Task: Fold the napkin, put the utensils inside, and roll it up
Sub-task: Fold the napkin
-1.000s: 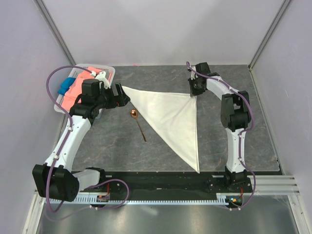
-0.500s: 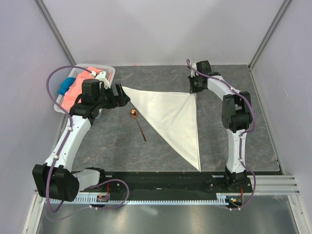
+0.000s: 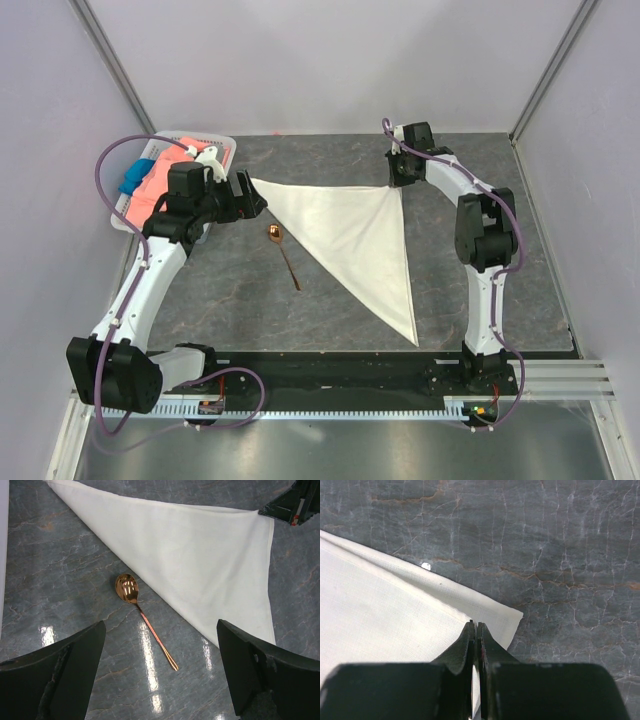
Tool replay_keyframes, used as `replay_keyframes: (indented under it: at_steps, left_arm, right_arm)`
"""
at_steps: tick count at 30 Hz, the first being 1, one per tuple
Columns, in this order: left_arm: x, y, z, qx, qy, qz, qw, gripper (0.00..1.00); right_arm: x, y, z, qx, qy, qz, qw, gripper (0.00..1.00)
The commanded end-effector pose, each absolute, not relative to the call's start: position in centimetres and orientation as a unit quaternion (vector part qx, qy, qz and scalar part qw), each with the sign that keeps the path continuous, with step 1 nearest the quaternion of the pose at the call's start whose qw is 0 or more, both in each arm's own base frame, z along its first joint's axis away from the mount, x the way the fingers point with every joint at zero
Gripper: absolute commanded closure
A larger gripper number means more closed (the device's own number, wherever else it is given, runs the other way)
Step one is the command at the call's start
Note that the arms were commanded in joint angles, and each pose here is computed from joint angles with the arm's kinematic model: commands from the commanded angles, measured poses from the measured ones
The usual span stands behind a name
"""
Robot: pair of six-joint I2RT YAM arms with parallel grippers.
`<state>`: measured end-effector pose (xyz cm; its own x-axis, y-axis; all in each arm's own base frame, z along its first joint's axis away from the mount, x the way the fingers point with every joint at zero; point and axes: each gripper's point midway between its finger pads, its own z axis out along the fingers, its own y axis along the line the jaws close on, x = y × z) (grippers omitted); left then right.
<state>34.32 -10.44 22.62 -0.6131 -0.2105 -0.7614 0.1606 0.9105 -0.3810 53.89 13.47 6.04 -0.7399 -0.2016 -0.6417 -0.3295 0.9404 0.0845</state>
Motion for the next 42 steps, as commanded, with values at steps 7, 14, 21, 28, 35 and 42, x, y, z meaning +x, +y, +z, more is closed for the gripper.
replay_keyframes:
  at_steps: [7, 14, 21, 28, 35, 42]
  left_arm:
    - [34.8, -10.9, 23.4, -0.010, 0.864, -0.226, 0.449, 0.00]
    - [34.7, -11.1, 23.5, -0.009, 0.863, -0.232, 0.448, 0.00]
    - [34.6, -11.4, 23.4, -0.009, 0.862, -0.242, 0.446, 0.00]
    - [34.2, -13.1, 23.0, 0.000, 0.857, -0.282, 0.432, 0.01]
    - [33.0, -16.5, 22.0, 0.052, 0.861, -0.282, 0.420, 0.02]
    - [32.2, -17.9, 22.1, 0.065, 0.858, -0.304, 0.410, 0.02]
  right_arm:
    - [57.9, 13.2, 7.8, -0.147, 0.907, 0.070, 0.389, 0.54]
    - [56.3, 13.6, 14.6, -0.141, 0.883, 0.086, 0.439, 0.09]
    - [47.4, 17.0, 15.1, -0.092, 0.893, 0.163, 0.409, 0.09]
    - [35.9, 19.6, 8.7, -0.039, 0.919, 0.241, 0.310, 0.07]
    - [33.1, 18.4, 4.9, -0.012, 0.929, 0.229, 0.289, 0.07]
    - [32.0, 16.0, 0.2, 0.013, 0.958, 0.163, 0.236, 0.07]
